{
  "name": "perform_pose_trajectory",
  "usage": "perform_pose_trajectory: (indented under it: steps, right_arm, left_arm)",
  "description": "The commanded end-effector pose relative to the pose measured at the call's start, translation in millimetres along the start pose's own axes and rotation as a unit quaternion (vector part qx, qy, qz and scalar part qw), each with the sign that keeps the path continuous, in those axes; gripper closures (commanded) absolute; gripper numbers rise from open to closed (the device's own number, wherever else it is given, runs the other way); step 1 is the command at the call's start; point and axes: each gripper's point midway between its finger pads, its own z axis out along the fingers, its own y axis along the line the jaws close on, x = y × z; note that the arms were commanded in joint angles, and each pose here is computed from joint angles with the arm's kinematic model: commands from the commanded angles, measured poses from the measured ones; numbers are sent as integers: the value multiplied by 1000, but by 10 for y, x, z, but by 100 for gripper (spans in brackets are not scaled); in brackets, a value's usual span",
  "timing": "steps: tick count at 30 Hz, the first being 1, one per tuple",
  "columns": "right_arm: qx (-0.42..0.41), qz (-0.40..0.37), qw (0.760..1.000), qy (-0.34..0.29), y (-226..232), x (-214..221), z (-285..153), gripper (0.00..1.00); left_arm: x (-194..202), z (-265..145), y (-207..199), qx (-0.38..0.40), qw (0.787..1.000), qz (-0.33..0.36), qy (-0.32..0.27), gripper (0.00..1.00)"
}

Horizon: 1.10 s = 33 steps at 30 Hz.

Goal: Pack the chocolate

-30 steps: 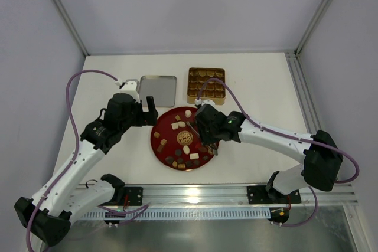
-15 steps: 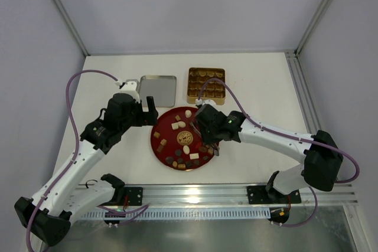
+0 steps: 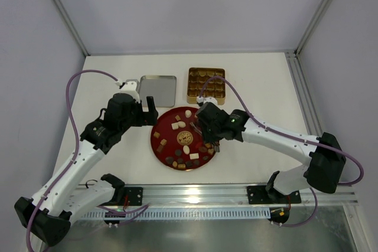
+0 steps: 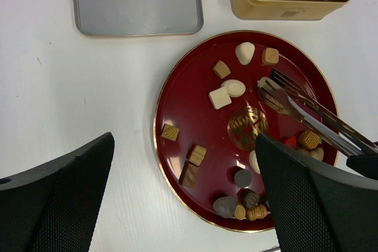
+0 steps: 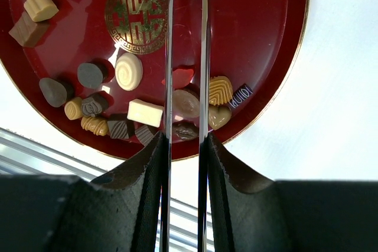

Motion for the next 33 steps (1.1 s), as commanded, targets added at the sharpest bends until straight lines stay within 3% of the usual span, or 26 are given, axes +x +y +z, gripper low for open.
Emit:
perform_pose_trajectory:
  steps: [1,17,26,33]
  right_arm:
    - [-20,5,999,-49,86,-274,-231,69]
    - [-39,15,996,-78,49,-631,-380,69]
    - [-29,71,985,-154,-466,-1434,-543,69]
    - [-3,92,980,-174,-825,-1933,-327,69]
  left_arm:
    - [-113,-25,-57,12,1000,-2,-19,0]
    - [-116,-33,-63,14,1000,-2,-20,0]
    - [-110,-25,-63,14,1000,-1,-18,0]
    - [-98,-16,-65,14,1000,-1,-16,0]
